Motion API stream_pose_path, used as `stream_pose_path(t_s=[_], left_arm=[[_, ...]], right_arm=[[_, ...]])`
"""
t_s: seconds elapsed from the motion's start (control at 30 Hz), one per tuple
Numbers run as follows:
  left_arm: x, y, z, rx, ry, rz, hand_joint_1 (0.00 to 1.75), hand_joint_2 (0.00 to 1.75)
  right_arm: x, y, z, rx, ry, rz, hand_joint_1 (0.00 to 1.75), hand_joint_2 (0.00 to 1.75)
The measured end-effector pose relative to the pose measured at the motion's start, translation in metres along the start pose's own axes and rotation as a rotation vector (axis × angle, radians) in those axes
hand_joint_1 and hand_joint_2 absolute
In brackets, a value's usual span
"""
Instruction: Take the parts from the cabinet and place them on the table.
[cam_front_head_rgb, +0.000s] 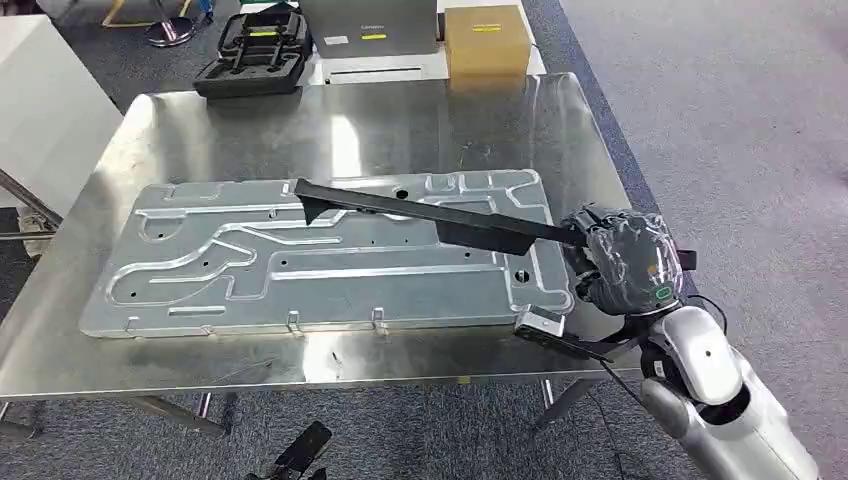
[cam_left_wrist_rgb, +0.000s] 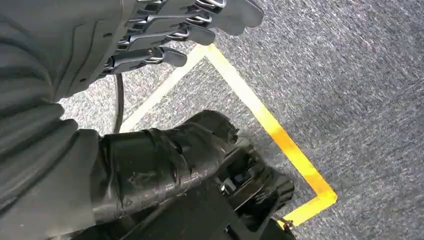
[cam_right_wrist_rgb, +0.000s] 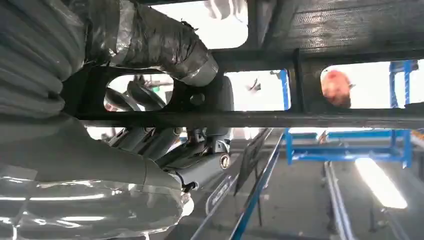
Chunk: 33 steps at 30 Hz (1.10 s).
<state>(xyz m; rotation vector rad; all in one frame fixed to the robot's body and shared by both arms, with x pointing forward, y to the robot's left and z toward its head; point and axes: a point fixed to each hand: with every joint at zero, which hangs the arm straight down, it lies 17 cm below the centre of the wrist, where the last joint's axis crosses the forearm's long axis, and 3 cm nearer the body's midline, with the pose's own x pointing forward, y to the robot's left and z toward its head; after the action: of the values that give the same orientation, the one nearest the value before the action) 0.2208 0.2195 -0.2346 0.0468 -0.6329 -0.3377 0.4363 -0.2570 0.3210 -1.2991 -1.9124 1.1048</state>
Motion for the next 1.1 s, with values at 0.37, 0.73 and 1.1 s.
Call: stream_pose_path(t_s=[0.37,0.73,1.1], left_arm=[[-0.005,0.002,-0.001,0.003,0.042,-0.016,0.0,0.0],[-0.015,-0.001,0.0,-0.026,0.099,-0.028,0.0,0.0],[-0.014,0.001,0.0,-0.023,0.098,-0.033,0.0,0.0]], right_arm=[[0.036,0.004,-0.004,0.032,-0.087,-0.028,0.0,0.0],[0.098,-0.027,-0.011,-0.073,-0.243,0.022,0.0,0.0],[0.133,-0.05,-0.011,-0.135,-0.313,-0.014,0.0,0.0]])
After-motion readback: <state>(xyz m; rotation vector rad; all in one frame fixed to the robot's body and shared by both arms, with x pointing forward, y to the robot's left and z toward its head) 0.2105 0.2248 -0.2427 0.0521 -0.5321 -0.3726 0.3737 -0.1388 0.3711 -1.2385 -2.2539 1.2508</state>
